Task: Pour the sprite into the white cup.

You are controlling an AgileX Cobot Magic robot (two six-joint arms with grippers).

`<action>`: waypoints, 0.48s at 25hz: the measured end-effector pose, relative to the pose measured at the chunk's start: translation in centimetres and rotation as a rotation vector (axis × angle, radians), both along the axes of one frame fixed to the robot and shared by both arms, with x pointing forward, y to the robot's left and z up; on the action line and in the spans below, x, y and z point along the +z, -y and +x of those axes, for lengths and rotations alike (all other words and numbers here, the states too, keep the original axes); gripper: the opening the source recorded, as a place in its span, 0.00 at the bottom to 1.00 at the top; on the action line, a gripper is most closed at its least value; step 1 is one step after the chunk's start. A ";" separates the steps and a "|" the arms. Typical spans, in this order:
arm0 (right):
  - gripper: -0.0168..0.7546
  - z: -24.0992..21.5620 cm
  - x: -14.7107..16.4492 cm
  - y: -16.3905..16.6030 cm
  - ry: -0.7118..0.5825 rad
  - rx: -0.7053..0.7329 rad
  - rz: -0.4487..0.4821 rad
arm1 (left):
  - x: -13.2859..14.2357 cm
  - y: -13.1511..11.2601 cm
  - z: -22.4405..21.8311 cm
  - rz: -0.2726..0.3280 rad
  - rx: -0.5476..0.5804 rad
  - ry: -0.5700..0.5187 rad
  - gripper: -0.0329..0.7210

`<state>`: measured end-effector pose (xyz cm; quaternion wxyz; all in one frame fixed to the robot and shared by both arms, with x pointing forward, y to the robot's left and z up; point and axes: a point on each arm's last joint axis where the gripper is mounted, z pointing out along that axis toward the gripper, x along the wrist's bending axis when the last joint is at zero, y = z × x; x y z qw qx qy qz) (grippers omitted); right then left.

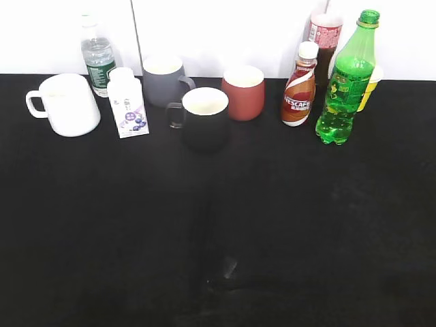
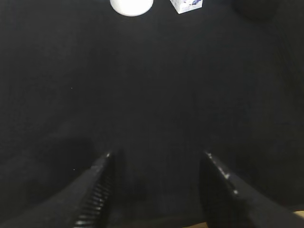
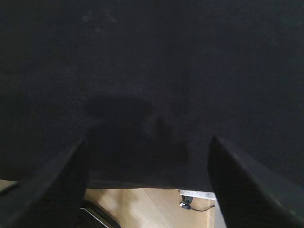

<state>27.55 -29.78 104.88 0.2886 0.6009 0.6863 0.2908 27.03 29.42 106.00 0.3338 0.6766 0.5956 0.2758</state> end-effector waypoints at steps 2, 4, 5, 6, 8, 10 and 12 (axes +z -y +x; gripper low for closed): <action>0.78 -0.4 0.1 0.1 0.026 -0.017 0.003 | 0.1 -0.1 -0.6 -0.003 0.029 0.038 0.62; 0.78 -1.5 0.3 0.4 0.099 -0.078 0.009 | 0.3 -0.3 -1.9 -0.008 0.070 0.118 0.62; 0.78 -2.3 0.4 0.4 0.150 -0.113 0.011 | 0.3 -0.3 -2.6 -0.010 0.081 0.160 0.62; 0.78 -3.1 0.4 0.5 0.202 -0.137 0.012 | 0.3 -0.3 -3.1 -0.012 0.084 0.192 0.62; 0.77 -4.2 0.4 0.5 0.270 -0.144 0.015 | 0.2 -0.4 -4.0 -0.014 0.085 0.245 0.62; 0.77 -4.2 0.4 0.5 0.270 -0.144 0.015 | 0.2 -0.4 -4.1 -0.014 0.085 0.251 0.62; 0.77 -4.2 0.4 0.5 0.270 -0.144 0.015 | 0.2 -0.4 -4.1 -0.014 0.085 0.251 0.62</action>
